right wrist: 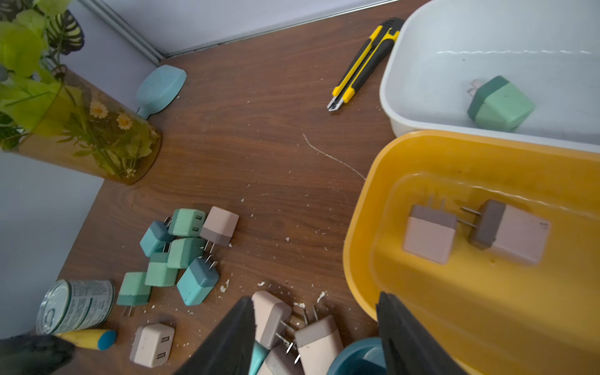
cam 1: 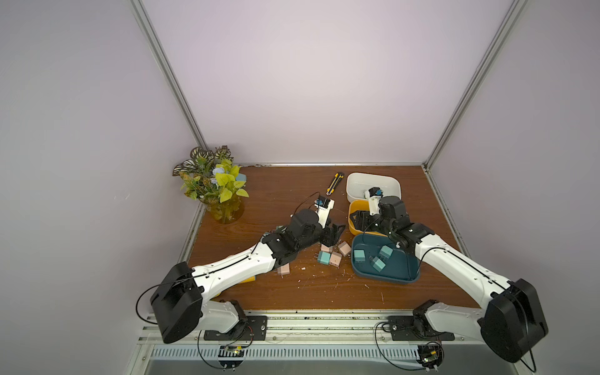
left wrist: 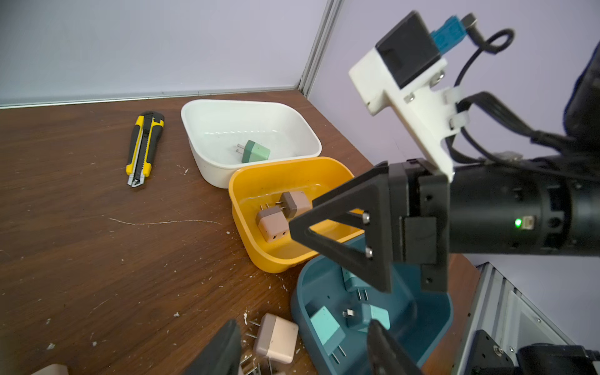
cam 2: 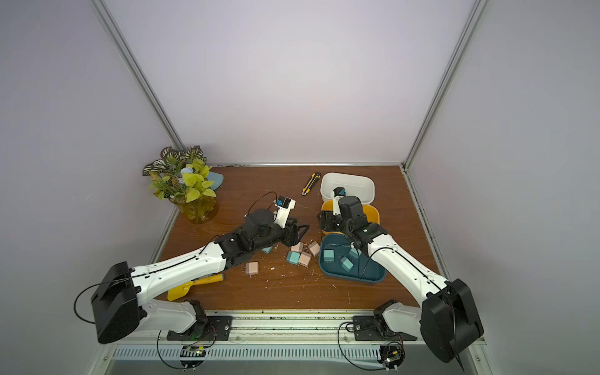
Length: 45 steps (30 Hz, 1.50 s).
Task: Place the plugs by color into the storage box
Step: Pick up the plug from the center of the board.
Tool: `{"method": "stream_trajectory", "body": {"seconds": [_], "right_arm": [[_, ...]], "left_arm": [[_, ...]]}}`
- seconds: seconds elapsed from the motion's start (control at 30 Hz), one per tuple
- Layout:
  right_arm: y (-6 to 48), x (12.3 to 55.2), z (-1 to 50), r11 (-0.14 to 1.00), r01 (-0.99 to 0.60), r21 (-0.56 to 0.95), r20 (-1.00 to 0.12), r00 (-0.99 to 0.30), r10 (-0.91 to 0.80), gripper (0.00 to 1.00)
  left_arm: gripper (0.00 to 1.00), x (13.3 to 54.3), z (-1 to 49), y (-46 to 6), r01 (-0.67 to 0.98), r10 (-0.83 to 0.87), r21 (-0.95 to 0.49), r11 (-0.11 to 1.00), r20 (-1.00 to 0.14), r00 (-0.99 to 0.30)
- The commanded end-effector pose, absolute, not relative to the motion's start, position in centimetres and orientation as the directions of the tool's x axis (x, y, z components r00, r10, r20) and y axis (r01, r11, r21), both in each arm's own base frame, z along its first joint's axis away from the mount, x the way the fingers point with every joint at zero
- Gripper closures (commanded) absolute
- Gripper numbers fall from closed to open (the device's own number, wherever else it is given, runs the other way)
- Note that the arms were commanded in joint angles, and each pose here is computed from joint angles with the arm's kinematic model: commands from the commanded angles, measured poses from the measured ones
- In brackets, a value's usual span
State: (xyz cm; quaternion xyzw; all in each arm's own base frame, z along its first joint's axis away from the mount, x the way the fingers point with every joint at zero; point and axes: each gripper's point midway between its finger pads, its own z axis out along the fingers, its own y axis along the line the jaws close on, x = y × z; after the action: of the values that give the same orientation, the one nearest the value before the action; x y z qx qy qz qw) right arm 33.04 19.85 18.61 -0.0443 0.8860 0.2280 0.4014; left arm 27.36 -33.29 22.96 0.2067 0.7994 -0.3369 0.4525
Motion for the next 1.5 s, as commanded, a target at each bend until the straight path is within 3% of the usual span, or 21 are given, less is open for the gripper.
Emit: {"method": "stream_trajectory", "body": {"seconds": [0.0,0.33,0.77,1.13,1.47], "right_arm": [[21.7,32.6,19.9,0.879,-0.303,0.369,-0.755,-0.649,0.094,0.35],[24.8,30.7,21.7,0.839,-0.368,0.401,-0.773,-0.628,0.093,0.35],[28.1,28.6,20.9,0.811,-0.418,0.408,-0.761,-0.647,0.050,0.34],[31.6,27.7,19.6,0.805,-0.494,0.329,-0.757,-0.648,-0.088,0.35],[32.1,25.4,15.6,0.800,-0.535,0.271,-0.698,-0.682,-0.219,0.38]], "left_arm": [[0.37,26.7,22.8,-32.0,0.612,0.023,-0.350,0.710,-0.856,-0.516],[0.35,25.0,23.5,-27.4,0.564,0.039,-0.286,0.775,-0.868,-0.494],[0.34,22.7,18.6,-22.9,0.472,0.038,-0.285,0.834,-0.823,-0.566],[0.33,22.5,18.2,-21.4,0.442,0.023,-0.274,0.854,-0.829,-0.559],[0.32,23.0,18.4,-21.2,0.434,0.035,-0.248,0.866,-0.836,-0.547]]}}
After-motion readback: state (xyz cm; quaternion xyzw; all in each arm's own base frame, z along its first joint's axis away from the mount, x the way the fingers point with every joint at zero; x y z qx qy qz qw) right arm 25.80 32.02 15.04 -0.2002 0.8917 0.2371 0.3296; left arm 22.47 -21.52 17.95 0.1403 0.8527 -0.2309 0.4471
